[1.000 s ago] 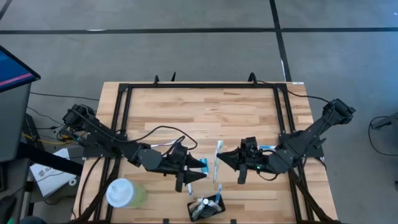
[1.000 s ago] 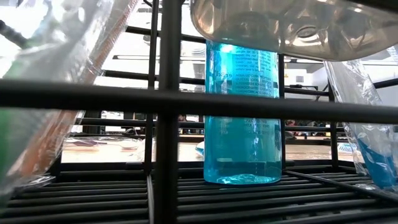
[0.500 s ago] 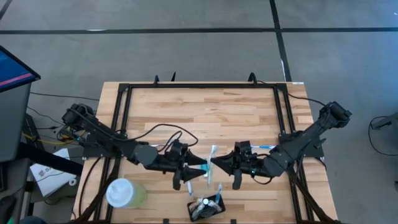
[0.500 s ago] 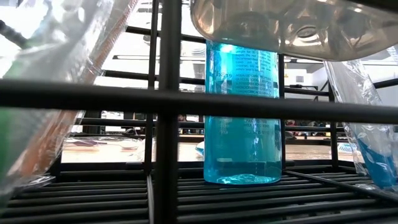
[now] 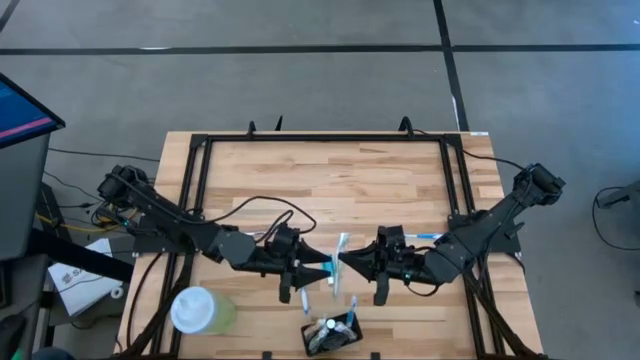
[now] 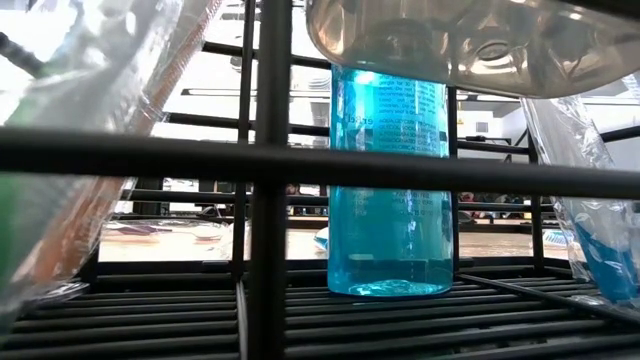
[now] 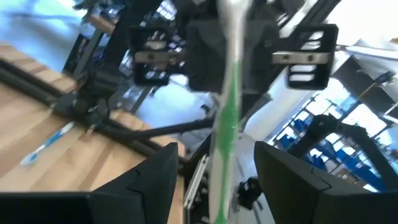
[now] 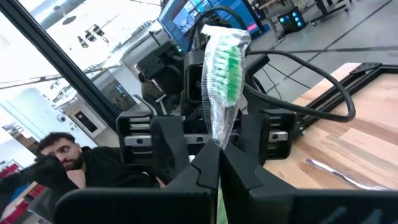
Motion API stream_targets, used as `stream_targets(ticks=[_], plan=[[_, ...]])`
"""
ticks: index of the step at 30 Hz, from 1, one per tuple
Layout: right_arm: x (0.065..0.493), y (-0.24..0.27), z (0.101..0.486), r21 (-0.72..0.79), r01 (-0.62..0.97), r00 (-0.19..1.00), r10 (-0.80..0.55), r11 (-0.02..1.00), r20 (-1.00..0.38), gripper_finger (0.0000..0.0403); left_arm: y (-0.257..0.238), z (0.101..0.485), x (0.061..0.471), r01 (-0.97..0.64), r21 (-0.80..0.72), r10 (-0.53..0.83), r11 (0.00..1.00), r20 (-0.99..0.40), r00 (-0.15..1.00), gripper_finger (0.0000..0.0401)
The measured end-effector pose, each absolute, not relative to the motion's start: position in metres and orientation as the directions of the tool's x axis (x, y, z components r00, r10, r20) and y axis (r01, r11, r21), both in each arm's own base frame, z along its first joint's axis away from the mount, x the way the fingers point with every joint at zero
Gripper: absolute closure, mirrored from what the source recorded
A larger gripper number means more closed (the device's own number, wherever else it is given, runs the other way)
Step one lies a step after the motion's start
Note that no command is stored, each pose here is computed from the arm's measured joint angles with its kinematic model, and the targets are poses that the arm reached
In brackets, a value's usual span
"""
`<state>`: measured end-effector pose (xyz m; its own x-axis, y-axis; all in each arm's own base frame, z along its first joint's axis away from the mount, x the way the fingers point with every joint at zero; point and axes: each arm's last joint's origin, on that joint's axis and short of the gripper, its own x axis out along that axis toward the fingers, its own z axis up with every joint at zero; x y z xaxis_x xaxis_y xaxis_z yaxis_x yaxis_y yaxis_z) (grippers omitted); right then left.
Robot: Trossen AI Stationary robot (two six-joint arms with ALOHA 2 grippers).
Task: Pick & Place toothbrushing station
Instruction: Put the green toothbrush into the black wire organizer
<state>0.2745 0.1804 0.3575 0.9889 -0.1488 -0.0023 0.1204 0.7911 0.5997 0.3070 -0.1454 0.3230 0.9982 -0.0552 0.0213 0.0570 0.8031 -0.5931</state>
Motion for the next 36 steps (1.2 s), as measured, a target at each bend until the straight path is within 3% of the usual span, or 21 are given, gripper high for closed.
stream_targets(ticks=[9,22,36], plan=[[0.277,0.176,0.355,0.581,0.156,0.985,-0.173,0.799,-0.026,0.0403,-0.134,0.326,0.306,0.024,-0.58,-0.037,0.815,-0.011,0.999,0.0225],[0.286,0.16,0.347,0.561,0.224,0.973,-0.215,0.797,-0.082,0.0403,-0.115,0.325,0.314,0.009,-0.604,-0.022,0.797,-0.014,1.0,0.0219],[0.291,0.15,0.344,0.562,0.268,0.962,-0.25,0.783,-0.11,0.0403,-0.103,0.325,0.319,0.001,-0.587,-0.011,0.809,-0.015,1.0,0.024]])
